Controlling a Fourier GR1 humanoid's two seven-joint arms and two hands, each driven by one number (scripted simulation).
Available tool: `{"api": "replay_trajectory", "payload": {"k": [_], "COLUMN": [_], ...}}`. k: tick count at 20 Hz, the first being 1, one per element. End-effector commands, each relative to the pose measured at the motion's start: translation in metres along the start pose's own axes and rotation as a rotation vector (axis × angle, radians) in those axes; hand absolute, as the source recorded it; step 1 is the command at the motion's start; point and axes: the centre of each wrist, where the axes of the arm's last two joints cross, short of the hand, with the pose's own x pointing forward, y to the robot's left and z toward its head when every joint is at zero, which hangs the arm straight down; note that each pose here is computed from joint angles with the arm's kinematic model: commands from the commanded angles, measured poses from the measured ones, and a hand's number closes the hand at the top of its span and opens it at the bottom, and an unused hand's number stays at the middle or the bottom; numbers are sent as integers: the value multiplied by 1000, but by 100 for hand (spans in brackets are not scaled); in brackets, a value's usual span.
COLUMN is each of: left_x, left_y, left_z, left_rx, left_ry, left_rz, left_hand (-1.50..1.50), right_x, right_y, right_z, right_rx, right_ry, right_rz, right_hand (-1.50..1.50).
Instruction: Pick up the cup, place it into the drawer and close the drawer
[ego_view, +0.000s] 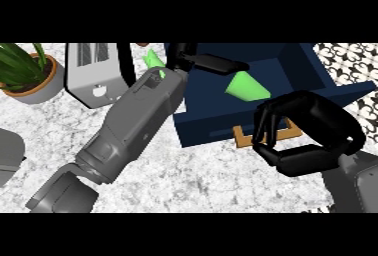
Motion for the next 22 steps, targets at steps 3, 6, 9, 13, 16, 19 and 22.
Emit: {"api": "replay_trajectory", "payload": {"k": [3, 6, 9, 13, 16, 19, 22], "left_x": [-2, 1, -6, -14, -31, -31, -46], "left_y": [4, 1, 5, 10, 16, 38, 50], "left_z": [-1, -2, 3, 8, 24, 28, 43], "left_rx": [87, 110, 110, 116, 114, 105, 127], "left_ry": [-45, -24, -25, -51, -47, -76, -55], "left_rz": [32, 27, 71, 107, 135, 167, 157], "left_hand": [-150, -150, -150, -150, -150, -150, -150], "right_x": [-1, -1, -16, -68, -105, -138, -160], "right_y": [11, 8, 11, 41, 42, 34, 29], "right_z": [12, 19, 24, 29, 21, 34, 11], "right_rx": [196, 144, 98, 90, 125, 181, 165], "right_ry": [242, 313, 389, 477, 561, 607, 664], "right_rz": [172, 323, 434, 463, 479, 508, 519], "right_hand": [-150, -150, -150, -150, -150, -150, 150]}}
